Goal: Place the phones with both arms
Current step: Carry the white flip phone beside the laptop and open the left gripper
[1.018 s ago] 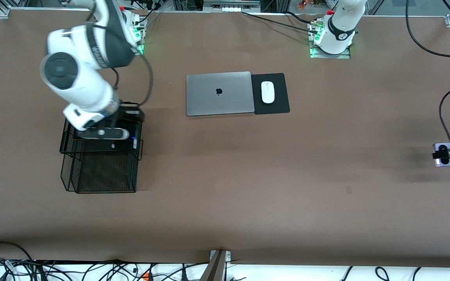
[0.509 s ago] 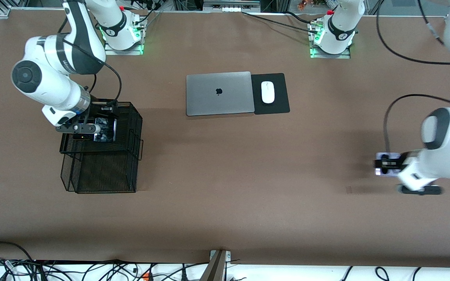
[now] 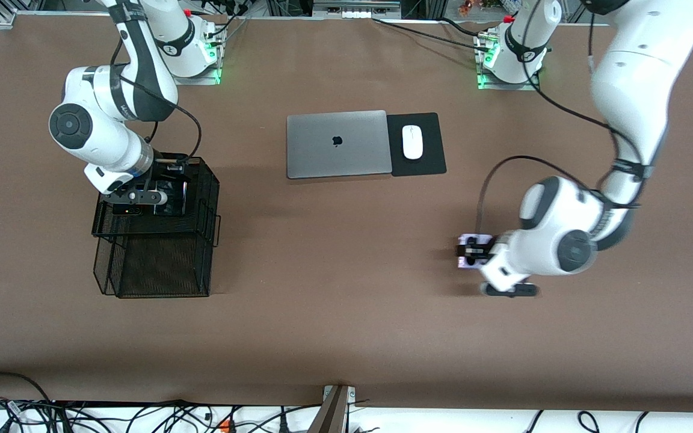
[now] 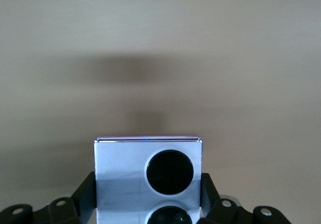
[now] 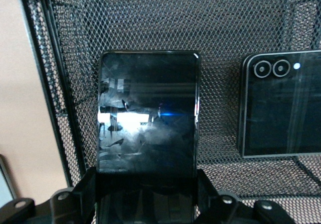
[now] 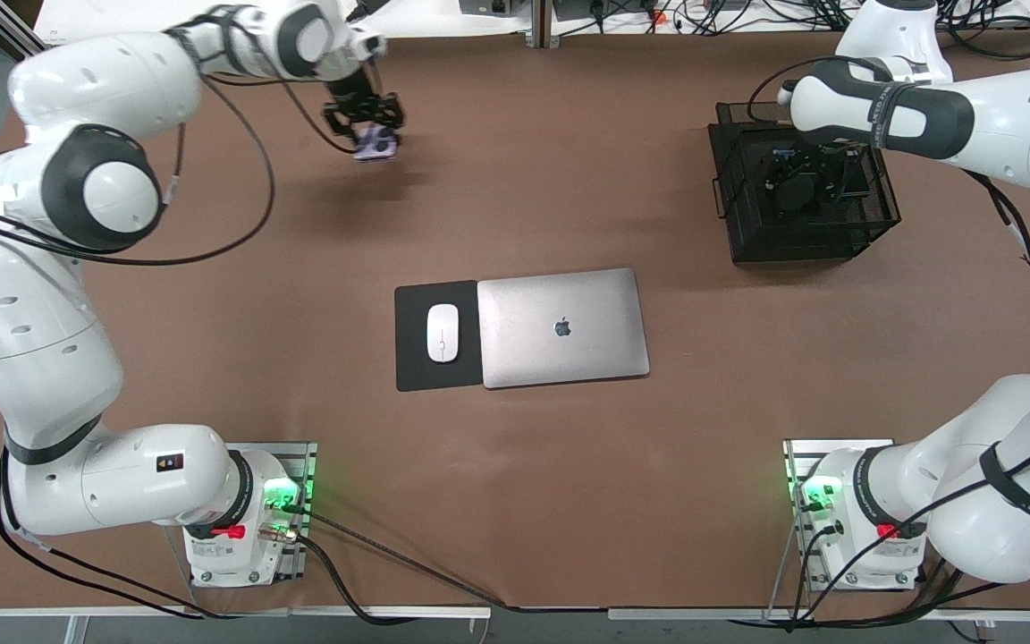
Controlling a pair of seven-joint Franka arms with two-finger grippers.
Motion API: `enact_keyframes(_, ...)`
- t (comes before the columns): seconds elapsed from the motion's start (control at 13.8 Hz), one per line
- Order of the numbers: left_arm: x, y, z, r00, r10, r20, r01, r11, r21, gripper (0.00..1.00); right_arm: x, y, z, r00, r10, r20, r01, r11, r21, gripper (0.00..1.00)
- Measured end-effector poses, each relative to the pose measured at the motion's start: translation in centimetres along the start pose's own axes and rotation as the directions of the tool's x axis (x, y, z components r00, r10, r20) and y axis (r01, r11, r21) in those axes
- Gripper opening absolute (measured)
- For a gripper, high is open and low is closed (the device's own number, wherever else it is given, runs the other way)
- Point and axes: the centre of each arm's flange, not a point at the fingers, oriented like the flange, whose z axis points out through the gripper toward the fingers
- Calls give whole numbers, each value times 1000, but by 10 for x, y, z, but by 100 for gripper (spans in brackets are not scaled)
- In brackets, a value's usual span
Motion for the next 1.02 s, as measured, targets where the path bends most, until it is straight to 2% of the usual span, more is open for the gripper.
enact_keyframes(0.36,-38,142,68,992,-51,-114,38,993,-111,83,7,1,2,999,6,-36,-6,1000,-11,80)
enact_keyframes(0.44,-46,160,82,991,-48,-126,31,991,-132,83,7,2,1,999,7,-38,-7,1000,-10,84)
enact_keyframes(0.51,-54,177,97,989,-41,-139,19,988,-155,83,9,2,-1,999,7,-44,-7,1000,-9,94)
enact_keyframes(0.58,-62,190,111,989,-31,-145,5,985,-171,83,11,1,-6,999,6,-53,-6,1000,-8,100)
enact_keyframes(0.8,-81,213,140,992,-5,-129,-18,984,-176,83,18,-3,-23,997,1,-75,-1,1000,-2,100)
enact_keyframes(1.02,-82,223,130,989,5,-148,-32,982,-187,100,26,-12,-61,998,-11,-62,12,1000,5,100)
